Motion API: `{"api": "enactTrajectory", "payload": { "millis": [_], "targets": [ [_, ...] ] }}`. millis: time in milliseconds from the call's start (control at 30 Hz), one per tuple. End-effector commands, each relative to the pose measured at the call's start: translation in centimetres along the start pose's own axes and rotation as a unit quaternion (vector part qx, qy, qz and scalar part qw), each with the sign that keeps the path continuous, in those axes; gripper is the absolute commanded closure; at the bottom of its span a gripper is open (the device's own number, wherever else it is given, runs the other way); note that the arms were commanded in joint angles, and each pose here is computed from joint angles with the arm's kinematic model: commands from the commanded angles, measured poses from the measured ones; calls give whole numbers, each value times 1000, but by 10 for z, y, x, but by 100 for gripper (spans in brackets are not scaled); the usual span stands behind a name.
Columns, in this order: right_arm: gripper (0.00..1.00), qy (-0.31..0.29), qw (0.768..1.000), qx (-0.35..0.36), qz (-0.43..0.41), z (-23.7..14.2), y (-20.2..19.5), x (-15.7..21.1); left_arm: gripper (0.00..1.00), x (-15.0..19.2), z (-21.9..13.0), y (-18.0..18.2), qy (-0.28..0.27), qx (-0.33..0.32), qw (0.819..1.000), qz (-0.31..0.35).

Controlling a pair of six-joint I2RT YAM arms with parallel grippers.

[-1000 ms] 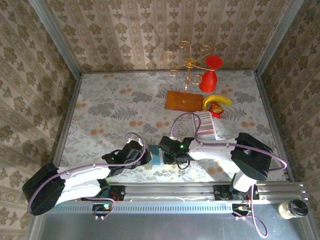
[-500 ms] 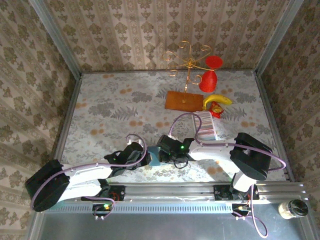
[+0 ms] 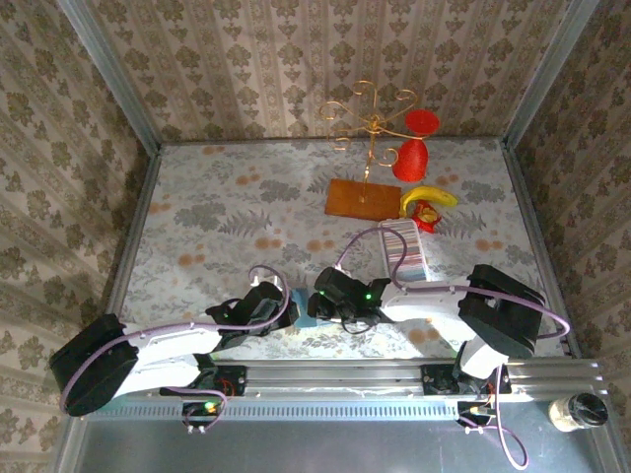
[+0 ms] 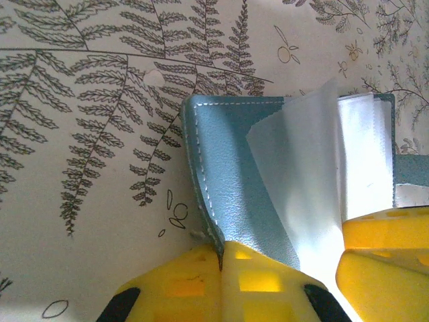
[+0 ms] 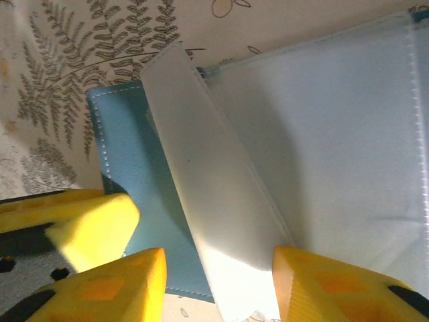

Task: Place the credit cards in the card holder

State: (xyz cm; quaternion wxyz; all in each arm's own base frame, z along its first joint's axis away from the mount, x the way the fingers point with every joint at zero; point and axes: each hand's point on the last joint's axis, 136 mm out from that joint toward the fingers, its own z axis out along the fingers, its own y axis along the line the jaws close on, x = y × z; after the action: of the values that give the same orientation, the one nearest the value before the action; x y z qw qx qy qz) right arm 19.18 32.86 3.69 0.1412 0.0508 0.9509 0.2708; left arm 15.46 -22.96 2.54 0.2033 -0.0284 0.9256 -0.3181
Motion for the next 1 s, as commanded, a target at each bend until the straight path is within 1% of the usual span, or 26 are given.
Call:
{"api": "enactTrajectory", "payload": {
  "millis": [0, 333, 733, 900, 967],
  "targets": [
    [54, -10, 998, -51, 20, -7, 20, -5, 100, 12, 3, 11, 19, -16, 1000, -1],
    [54, -11, 994, -96, 48, -4, 32, -5, 100, 11, 4, 10, 13, -12, 1000, -2],
    [55, -29, 985, -154, 75, -17, 46, -11, 100, 12, 5, 14, 12, -18, 1000, -1],
    [56, -62, 986, -138, 73, -33, 36, -20, 100, 12, 7, 15, 13, -20, 1000, -1],
    [56, -67, 986, -132, 78, -34, 30, -20, 100, 13, 8, 16, 16, -22, 1000, -2]
  ]
}}
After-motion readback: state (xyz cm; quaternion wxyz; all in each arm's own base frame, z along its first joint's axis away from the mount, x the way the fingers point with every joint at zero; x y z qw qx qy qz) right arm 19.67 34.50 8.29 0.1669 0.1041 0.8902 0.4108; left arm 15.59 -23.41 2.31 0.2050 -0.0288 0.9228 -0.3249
